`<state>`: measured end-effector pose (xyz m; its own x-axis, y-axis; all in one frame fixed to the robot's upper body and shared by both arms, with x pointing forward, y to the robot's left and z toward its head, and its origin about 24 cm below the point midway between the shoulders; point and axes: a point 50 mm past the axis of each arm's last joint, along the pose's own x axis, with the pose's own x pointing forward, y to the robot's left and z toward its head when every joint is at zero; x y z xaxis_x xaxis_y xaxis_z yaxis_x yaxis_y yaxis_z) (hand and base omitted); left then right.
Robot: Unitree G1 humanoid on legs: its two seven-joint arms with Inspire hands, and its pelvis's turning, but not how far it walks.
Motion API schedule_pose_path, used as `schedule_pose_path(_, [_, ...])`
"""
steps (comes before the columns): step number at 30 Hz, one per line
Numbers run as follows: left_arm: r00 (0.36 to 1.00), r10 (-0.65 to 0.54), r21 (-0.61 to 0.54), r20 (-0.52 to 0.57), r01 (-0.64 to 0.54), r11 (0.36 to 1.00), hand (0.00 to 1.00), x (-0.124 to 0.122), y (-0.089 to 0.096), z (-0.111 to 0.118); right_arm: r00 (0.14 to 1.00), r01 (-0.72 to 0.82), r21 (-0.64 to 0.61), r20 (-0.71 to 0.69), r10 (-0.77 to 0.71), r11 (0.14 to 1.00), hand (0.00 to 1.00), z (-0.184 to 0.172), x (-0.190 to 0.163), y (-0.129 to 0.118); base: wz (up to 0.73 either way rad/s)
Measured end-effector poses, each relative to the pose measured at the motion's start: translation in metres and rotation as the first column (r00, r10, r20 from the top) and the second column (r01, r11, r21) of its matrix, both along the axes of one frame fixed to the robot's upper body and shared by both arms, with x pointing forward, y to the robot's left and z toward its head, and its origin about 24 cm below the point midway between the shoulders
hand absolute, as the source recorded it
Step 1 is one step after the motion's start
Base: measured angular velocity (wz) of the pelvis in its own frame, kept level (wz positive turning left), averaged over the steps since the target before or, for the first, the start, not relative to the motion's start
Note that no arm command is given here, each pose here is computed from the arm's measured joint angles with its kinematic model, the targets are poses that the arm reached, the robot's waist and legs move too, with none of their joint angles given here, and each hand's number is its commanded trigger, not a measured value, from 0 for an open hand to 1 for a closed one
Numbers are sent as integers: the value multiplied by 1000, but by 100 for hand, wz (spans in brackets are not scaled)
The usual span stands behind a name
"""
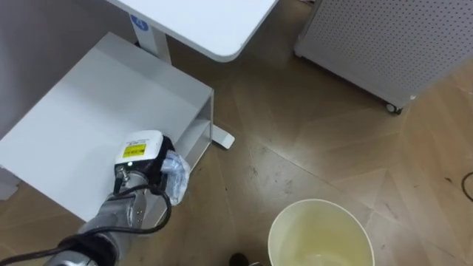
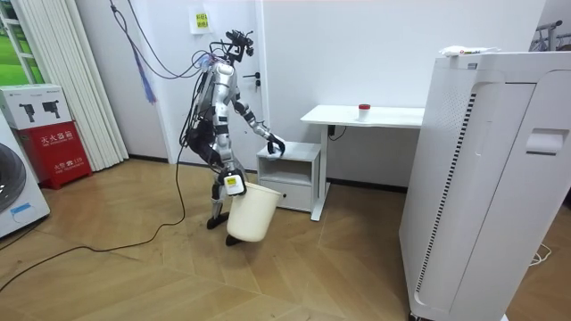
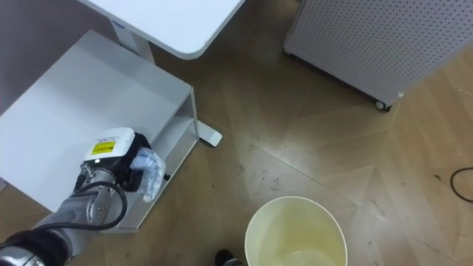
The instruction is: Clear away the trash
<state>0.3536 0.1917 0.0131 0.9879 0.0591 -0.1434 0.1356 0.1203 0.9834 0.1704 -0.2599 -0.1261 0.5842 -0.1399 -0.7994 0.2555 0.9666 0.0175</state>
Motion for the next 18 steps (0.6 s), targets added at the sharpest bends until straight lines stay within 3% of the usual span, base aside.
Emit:
schedule_pose_path(6, [999,23,-40,-45,-25,999,100,-8,3,-11,999,39,3,20,-39,999,100,1,2,0,0])
schedule_pose_path(10, [997,31,-134,-72,-40,990,100,-14,-6,-21,998,37,5,52,-37,999,100,1,7,10,0])
schedule_pose_path(16, [997,-49,-333,-64,25,943,100,-15,-41,-22,987,-21,25,162,17,999,100,10,33,35,6])
schedule_pose_path(18, [991,-119,-426,-61,82,901,100,-23,-68,-27,982,-67,34,180,60,997,100,10,39,47,12])
